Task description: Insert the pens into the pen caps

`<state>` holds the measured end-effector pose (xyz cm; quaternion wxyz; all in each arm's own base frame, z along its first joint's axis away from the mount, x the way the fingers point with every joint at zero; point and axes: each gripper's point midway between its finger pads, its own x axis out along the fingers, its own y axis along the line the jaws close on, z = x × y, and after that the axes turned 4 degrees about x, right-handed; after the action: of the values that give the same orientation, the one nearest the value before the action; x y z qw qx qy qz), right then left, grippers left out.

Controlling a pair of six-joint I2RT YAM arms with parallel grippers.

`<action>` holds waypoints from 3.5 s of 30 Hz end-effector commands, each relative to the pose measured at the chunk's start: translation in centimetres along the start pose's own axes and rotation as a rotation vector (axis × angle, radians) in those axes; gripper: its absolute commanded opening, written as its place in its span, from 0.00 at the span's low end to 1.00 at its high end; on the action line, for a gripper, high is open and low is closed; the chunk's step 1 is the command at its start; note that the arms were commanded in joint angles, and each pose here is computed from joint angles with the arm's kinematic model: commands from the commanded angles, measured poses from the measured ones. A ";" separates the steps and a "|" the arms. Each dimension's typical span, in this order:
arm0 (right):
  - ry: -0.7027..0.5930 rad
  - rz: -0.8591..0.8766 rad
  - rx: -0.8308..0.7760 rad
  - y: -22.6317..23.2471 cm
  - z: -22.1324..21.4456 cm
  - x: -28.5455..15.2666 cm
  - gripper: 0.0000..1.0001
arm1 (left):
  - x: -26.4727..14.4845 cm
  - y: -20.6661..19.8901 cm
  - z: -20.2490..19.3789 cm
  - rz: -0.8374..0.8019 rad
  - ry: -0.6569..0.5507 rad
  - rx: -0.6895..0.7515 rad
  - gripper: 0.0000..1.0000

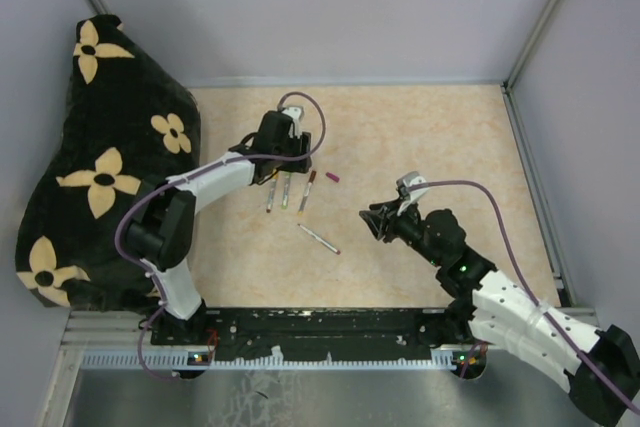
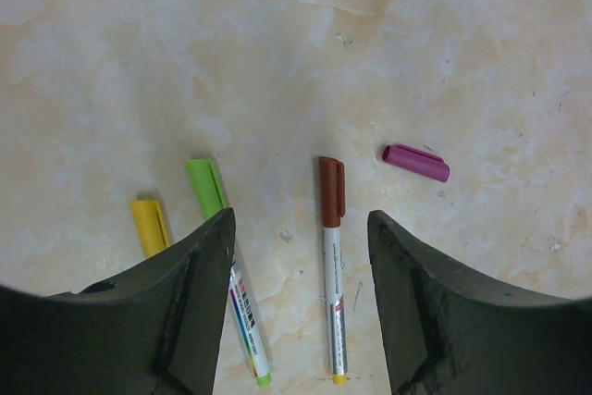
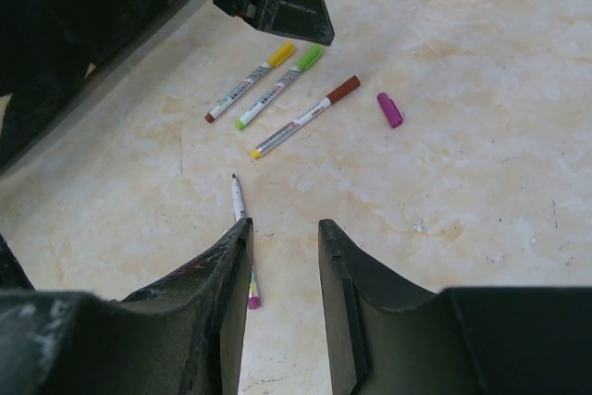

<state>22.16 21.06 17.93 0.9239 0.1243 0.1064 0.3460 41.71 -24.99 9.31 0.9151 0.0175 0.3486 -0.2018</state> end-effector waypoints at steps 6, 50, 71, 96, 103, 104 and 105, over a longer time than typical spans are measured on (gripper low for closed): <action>0.121 -0.027 -0.025 -0.3 -1.9 2.3 0.38 | -6.9 0.2 2.9 -0.003 -0.184 -0.050 0.74; 0.565 -0.104 -0.289 3.9 -14.5 9.6 0.47 | -23.4 -0.3 1.0 -0.207 -0.692 -0.236 1.00; 0.668 -0.135 -0.362 1.7 -17.2 7.4 0.19 | -24.6 0.4 1.4 -0.169 -0.700 -0.235 1.00; -0.110 -0.102 -0.003 2.8 -0.8 2.8 0.00 | -19.5 -9.8 -0.3 -0.736 -0.533 -0.365 0.94; -0.131 -0.080 0.007 3.2 -0.1 2.6 0.00 | -18.0 -13.9 -0.5 -0.817 -0.487 -0.344 0.94; -0.129 -0.077 0.009 3.3 -0.1 2.6 0.00 | -17.9 -14.5 -0.4 -0.829 -0.484 -0.340 0.94; -0.129 -0.073 0.013 3.4 -0.1 2.6 0.00 | -17.7 -15.0 -0.4 -0.837 -0.482 -0.340 0.94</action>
<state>21.59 25.33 16.50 0.9411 0.1135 0.0820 0.3078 24.11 -30.05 18.47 0.8220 -0.3048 0.1823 -0.4451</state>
